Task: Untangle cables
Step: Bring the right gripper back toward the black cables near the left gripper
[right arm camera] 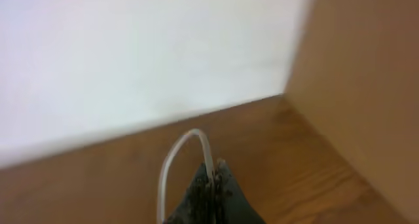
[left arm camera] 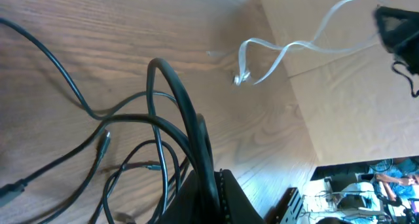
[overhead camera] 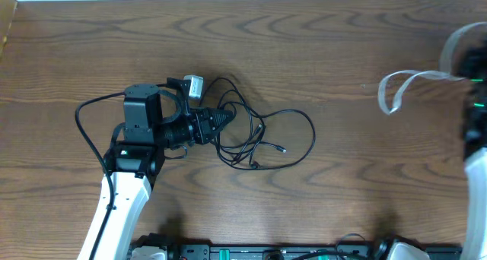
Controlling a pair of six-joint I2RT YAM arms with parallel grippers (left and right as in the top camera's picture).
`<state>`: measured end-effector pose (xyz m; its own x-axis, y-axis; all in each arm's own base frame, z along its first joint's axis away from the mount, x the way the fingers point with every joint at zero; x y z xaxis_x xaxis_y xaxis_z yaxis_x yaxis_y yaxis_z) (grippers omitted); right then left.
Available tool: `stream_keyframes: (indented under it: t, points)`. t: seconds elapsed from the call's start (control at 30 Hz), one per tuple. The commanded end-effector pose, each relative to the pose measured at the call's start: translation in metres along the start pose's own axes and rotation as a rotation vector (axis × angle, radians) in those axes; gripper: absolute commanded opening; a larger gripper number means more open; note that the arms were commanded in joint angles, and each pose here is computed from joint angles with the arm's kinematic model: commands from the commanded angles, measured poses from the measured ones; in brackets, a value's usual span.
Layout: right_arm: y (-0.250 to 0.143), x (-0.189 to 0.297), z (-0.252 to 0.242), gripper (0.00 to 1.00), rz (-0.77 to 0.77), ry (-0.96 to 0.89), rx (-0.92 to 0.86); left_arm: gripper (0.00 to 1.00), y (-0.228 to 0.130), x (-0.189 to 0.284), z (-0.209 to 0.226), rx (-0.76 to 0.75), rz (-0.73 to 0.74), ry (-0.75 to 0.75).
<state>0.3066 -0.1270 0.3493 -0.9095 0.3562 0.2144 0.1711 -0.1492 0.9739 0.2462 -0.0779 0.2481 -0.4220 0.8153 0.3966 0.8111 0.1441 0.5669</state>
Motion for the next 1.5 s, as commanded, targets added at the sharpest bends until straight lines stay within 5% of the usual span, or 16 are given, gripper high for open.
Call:
stream_keyframes:
  t: [0.0, 0.17, 0.37, 0.43, 0.7, 1.1, 1.37, 1.4, 1.47]
  points:
    - [0.023, 0.011, -0.059, 0.01, -0.133, -0.091, -0.349, 0.07, 0.005, 0.004, -0.009, -0.050, -0.012, -0.025]
    - [0.032, 0.022, -0.127, 0.01, -0.264, -0.093, -0.649, 0.07, 0.005, 0.004, -0.009, -0.049, -0.011, -0.025]
    - [0.011, 0.004, -0.149, 0.02, -0.168, 0.035, -0.718, 0.07, 0.004, 0.004, -0.008, -0.045, -0.006, -0.023]
    - [0.001, -0.006, -0.152, 0.24, -0.125, 0.052, -0.729, 0.07, 0.003, 0.004, -0.008, -0.043, -0.004, -0.023]
    - [-0.045, -0.029, -0.176, 0.01, 0.023, -0.039, -0.717, 0.07, -0.001, 0.004, -0.007, -0.012, 0.019, -0.015]
    - [-0.058, -0.059, -0.223, 0.01, -0.164, 0.164, -1.017, 0.07, -0.003, 0.004, -0.006, 0.003, 0.030, -0.011]
    - [-0.035, -0.039, -0.265, 0.01, -0.287, 0.148, -0.953, 0.07, -0.006, 0.004, -0.005, 0.023, 0.046, -0.005]
    - [-0.034, -0.036, -0.267, 0.13, -0.287, 0.150, -0.931, 0.08, -0.006, 0.004, -0.005, 0.024, 0.047, -0.005]
    - [-0.035, -0.035, -0.269, 0.79, -0.281, 0.150, -0.931, 0.07, -0.007, 0.004, -0.005, 0.026, 0.048, -0.005]
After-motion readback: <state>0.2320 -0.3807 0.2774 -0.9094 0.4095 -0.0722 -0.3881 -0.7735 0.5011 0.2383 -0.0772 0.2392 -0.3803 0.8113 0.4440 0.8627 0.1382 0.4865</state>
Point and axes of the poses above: each gripper's point midway between its finger pads, its own x axis back along the fingers, its own z axis along the line the jaws close on, y = z × x, the point moved 10 cm from there along x, back along the fingers, and after that the axes turned 3 degrees about -x, right-handed, at the moved point
